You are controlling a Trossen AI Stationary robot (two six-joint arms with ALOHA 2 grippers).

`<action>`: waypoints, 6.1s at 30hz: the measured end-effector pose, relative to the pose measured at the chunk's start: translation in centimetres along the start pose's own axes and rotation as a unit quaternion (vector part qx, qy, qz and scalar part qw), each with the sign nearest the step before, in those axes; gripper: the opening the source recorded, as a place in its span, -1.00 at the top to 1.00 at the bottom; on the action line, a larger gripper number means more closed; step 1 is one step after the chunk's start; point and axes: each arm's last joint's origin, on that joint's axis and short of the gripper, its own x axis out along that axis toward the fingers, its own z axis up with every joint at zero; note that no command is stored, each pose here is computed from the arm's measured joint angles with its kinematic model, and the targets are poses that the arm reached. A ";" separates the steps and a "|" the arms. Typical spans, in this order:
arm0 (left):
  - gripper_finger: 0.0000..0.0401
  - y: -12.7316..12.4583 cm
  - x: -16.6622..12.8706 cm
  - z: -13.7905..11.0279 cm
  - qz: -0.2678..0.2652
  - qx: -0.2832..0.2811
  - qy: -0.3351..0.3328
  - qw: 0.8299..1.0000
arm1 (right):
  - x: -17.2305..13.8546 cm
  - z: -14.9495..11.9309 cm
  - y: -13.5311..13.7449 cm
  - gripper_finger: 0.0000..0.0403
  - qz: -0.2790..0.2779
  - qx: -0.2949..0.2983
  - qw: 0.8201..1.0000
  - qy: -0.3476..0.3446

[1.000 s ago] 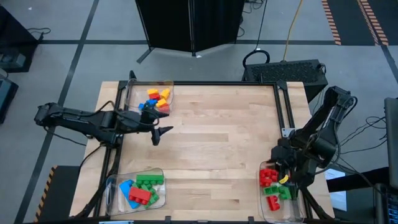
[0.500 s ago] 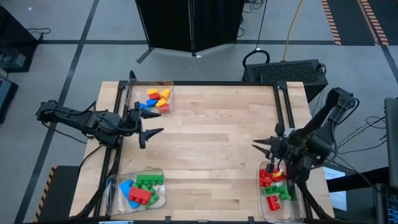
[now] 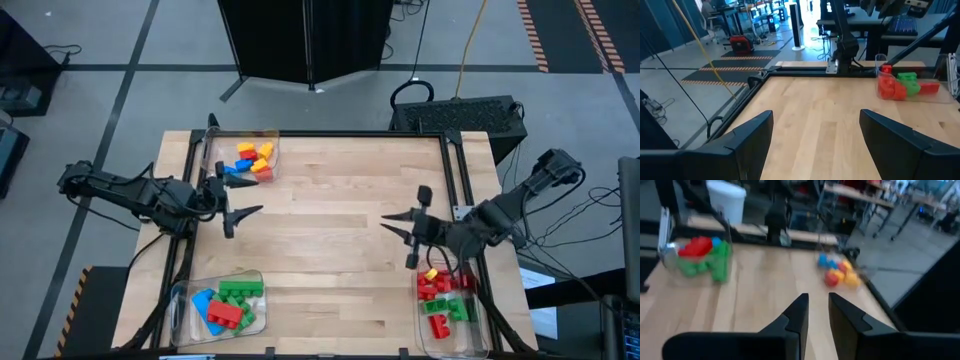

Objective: Sort blocks by size
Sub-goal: Return to Home Position

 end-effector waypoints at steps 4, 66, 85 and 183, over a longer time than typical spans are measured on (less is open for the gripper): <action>-0.48 -0.1 0.1 0.0 -0.002 -0.012 -0.001 1.000 | 1.2 1.6 -1.0 0.71 0.000 -0.002 0.999 -0.054; 0.96 1.3 -2.9 -9.9 -0.021 -0.031 -0.043 0.998 | 3.6 -9.7 -9.8 1.00 0.092 0.074 0.975 -0.189; 0.96 1.8 -3.9 -10.3 -0.028 -0.045 -0.044 0.998 | 1.2 -13.2 -9.8 1.00 0.118 0.155 0.950 -0.244; 0.96 1.0 -2.7 -14.7 -0.100 -0.037 -0.108 0.988 | -0.5 -19.3 -9.7 1.00 0.132 0.143 0.966 -0.173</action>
